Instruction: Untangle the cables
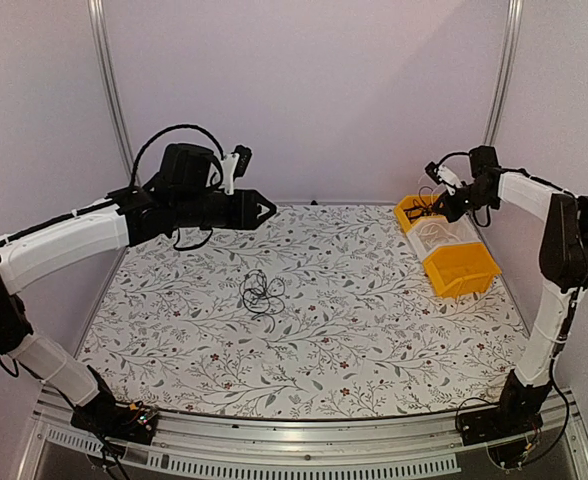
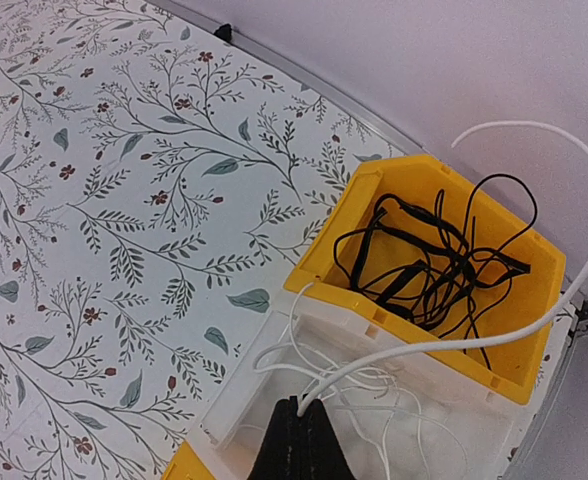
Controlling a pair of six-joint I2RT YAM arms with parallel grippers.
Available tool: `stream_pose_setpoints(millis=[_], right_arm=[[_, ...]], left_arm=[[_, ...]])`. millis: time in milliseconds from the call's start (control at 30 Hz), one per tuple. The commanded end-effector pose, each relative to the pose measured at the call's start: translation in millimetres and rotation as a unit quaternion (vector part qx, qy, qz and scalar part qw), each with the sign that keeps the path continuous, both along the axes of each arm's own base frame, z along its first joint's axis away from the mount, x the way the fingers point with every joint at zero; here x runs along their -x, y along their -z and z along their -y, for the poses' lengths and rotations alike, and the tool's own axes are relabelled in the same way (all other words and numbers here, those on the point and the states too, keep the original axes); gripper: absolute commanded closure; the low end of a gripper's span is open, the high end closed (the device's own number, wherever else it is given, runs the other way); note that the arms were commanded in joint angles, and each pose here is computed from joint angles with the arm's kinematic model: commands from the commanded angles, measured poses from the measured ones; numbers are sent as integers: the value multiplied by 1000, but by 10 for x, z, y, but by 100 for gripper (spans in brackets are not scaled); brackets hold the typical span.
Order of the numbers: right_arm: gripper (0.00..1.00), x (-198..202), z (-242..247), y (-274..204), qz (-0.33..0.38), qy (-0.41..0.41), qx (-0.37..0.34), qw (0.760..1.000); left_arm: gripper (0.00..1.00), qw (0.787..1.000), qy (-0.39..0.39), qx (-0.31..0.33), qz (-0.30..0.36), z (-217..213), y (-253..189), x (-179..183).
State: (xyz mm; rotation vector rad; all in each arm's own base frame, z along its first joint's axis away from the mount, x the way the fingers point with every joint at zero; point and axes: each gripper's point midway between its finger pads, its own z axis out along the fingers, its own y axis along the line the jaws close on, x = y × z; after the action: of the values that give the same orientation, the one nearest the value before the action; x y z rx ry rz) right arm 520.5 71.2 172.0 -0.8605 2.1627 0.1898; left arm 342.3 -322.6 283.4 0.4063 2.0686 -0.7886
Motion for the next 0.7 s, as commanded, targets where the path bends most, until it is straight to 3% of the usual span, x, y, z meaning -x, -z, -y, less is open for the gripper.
stream_pose_setpoints(millis=[0, 667], right_arm=[[100, 19, -6, 226, -40, 2, -5, 999], [100, -11, 274, 1121, -170, 67, 57, 982]], left_arm=[[57, 1000, -7, -2, -13, -47, 74, 74], [57, 999, -28, 2, -27, -172, 179, 147]])
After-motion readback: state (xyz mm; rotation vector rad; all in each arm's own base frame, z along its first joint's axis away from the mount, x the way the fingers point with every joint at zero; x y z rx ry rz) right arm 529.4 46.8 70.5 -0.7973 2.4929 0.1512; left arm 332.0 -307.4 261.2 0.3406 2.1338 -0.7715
